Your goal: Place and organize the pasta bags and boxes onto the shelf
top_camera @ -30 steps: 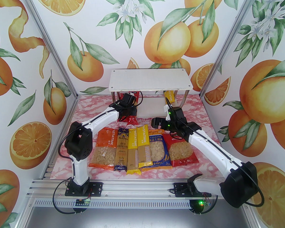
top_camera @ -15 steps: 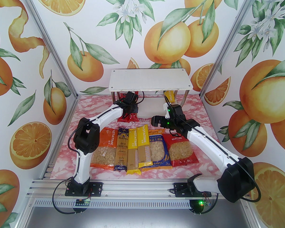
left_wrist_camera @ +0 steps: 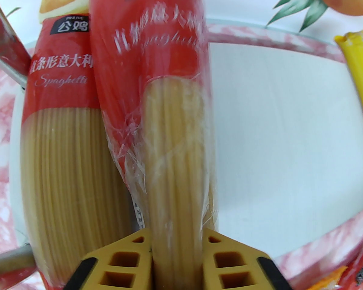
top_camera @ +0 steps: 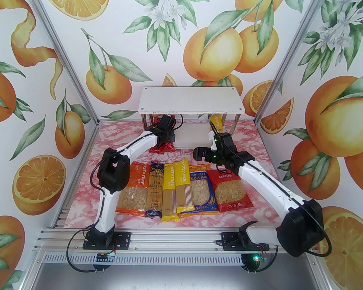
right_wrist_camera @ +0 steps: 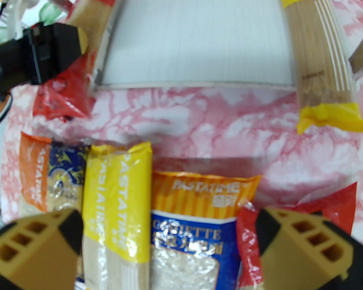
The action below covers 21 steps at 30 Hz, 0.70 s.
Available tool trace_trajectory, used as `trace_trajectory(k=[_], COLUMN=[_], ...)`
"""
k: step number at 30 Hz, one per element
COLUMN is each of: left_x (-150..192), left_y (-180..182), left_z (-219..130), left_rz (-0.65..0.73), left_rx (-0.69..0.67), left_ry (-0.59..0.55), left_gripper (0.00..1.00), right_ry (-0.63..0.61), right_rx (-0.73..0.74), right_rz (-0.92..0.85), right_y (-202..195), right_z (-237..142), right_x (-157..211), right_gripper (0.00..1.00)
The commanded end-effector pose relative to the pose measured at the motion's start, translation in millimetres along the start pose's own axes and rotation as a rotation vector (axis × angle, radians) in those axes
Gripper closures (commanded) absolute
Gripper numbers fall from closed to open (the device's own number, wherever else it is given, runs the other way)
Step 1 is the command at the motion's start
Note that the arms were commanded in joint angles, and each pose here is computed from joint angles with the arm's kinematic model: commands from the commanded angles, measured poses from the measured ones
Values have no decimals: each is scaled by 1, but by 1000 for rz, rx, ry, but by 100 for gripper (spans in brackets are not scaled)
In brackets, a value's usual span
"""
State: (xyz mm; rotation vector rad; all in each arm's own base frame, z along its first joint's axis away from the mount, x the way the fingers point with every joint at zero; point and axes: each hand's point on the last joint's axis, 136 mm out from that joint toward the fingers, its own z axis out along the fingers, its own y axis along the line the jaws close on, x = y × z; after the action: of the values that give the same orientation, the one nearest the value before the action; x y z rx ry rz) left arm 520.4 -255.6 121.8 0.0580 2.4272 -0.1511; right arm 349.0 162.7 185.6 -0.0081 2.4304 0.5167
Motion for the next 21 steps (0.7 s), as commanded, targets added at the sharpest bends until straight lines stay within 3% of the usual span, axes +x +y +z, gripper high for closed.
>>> trace_trajectory(k=[1,7,11,21], left_x=[-35,-35,-44,-52], left_y=[5,3,-12,-35], left_z=[-10,-14,-25,-73], left_rz=[-40,-51,-55,-11], left_rx=[-9,10,99,152], left_ry=[-92,-90,-132,-190], left_gripper=[67,51,41,45], right_ry=[23,23,23,15], right_rx=[-4,-6,-5,-12], right_rz=[2,5,8,20], right_y=[-2,-3,-4,-5], right_z=[1,0,-1,-5], right_x=[4,7,10,13], right_gripper=[0,0,0,0])
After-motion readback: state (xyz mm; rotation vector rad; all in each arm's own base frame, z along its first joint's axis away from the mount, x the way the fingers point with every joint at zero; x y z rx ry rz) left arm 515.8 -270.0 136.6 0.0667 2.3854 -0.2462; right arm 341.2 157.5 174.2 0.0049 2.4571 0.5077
